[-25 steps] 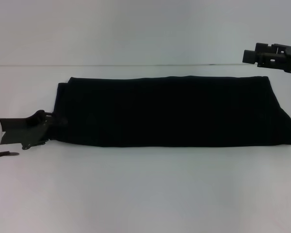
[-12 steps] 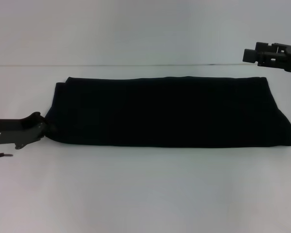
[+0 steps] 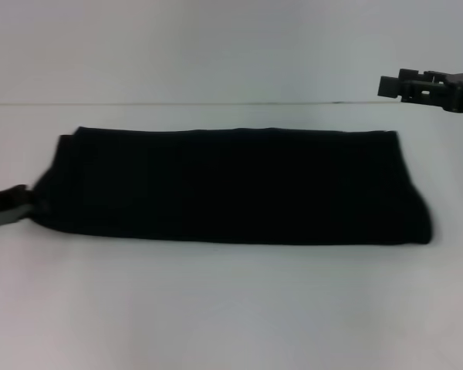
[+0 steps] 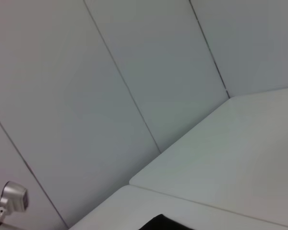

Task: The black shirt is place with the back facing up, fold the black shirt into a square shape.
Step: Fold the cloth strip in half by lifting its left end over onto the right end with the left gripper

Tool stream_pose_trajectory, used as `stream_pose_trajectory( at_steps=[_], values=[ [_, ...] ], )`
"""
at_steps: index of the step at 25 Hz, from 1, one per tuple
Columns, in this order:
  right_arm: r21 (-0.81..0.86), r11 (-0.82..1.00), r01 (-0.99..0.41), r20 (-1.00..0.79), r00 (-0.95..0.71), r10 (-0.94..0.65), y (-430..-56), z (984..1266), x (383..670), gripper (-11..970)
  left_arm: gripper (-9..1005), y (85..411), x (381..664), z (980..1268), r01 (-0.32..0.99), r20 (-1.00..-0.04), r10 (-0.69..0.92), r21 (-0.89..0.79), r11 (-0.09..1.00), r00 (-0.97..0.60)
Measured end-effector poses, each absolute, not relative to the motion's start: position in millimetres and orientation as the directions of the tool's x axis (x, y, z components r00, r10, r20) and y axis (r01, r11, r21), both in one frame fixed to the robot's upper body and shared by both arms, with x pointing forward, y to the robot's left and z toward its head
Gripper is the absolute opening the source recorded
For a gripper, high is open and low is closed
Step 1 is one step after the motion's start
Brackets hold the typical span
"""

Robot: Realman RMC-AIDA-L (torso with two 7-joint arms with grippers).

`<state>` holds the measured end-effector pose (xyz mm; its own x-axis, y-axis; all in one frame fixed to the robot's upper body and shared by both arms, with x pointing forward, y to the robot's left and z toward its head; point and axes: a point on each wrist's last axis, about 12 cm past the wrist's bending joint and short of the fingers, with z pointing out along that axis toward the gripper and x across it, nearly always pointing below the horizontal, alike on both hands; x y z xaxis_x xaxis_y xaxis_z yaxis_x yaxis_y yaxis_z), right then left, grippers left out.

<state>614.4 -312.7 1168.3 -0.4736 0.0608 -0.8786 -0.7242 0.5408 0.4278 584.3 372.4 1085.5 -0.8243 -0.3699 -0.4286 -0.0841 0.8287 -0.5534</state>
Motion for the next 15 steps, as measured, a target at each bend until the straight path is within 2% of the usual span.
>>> stream_pose_trajectory(
  at_steps=[8, 15],
  values=[
    [0.438, 0.551, -0.710, -0.875, -0.476, 0.082, -297.4, 1164.4, 622.3, 927, 82, 424.2, 567.4, 1109.4, -0.110, -0.485, -0.289, -0.363, 0.925, -0.826],
    [0.423, 0.544, -0.725, -0.885, -0.459, 0.077, -287.3, 1168.6, 627.8, 926, 82, 438.2, 560.8, 1121.5, -0.110, -0.461, -0.241, -0.293, 0.950, -0.854]
  ],
)
